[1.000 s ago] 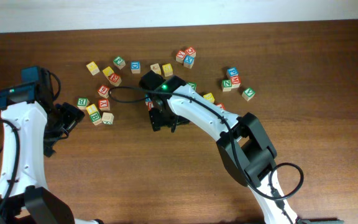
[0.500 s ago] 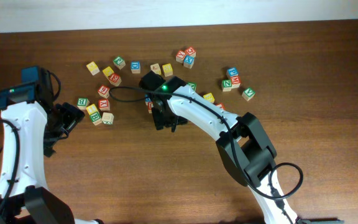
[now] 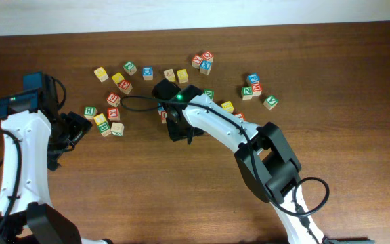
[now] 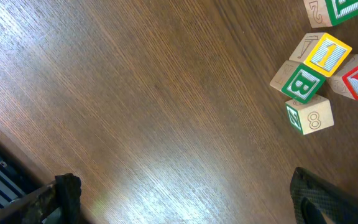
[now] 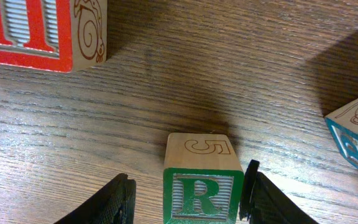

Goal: Spell out RSS
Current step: 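Close the right gripper on the green R block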

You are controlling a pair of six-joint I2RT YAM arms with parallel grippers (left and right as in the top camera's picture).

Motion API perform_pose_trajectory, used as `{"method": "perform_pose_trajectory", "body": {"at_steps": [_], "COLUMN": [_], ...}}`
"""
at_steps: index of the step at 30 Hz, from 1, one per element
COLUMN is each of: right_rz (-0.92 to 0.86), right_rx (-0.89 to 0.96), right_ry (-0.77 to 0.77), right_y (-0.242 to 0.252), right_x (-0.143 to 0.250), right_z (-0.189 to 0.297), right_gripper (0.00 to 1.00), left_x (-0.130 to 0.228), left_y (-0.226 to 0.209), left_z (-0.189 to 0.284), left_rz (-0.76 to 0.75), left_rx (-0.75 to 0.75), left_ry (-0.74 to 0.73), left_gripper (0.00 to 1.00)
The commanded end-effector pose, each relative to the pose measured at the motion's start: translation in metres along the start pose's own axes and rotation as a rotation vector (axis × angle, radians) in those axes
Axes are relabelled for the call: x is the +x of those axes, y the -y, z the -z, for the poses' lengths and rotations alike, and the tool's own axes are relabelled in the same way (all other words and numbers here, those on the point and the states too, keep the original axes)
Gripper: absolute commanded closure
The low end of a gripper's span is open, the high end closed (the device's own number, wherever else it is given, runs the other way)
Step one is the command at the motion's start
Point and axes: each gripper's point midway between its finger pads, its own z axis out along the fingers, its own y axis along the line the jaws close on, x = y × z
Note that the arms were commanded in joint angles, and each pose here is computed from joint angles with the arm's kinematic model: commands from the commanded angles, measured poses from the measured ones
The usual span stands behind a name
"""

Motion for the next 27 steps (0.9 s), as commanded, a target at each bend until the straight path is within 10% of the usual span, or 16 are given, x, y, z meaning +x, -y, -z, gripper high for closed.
{"method": "perform_pose_trajectory", "body": {"at_steps": [1, 27], "right_rz": [-0.016, -0.020], "right_rx": [0.033, 0.025], "right_ry": [-0.005, 0.013], "right_y": [0.0065, 0.0050], "right_x": [0.0011, -0.0024], "right_z": [-0.0079, -0.0108], "right_gripper": [0.52, 0.57], "left_x": [0.0001, 0.0000], "left_y": [-0.0019, -0.0019], "left_z": [-0.0033, -0.0033], "left_rz": [-0.006, -0.006], "left_rx": [-0.011, -0.011], "left_ry": [-0.006, -0.005], "left_gripper": [0.01, 0.01]}}
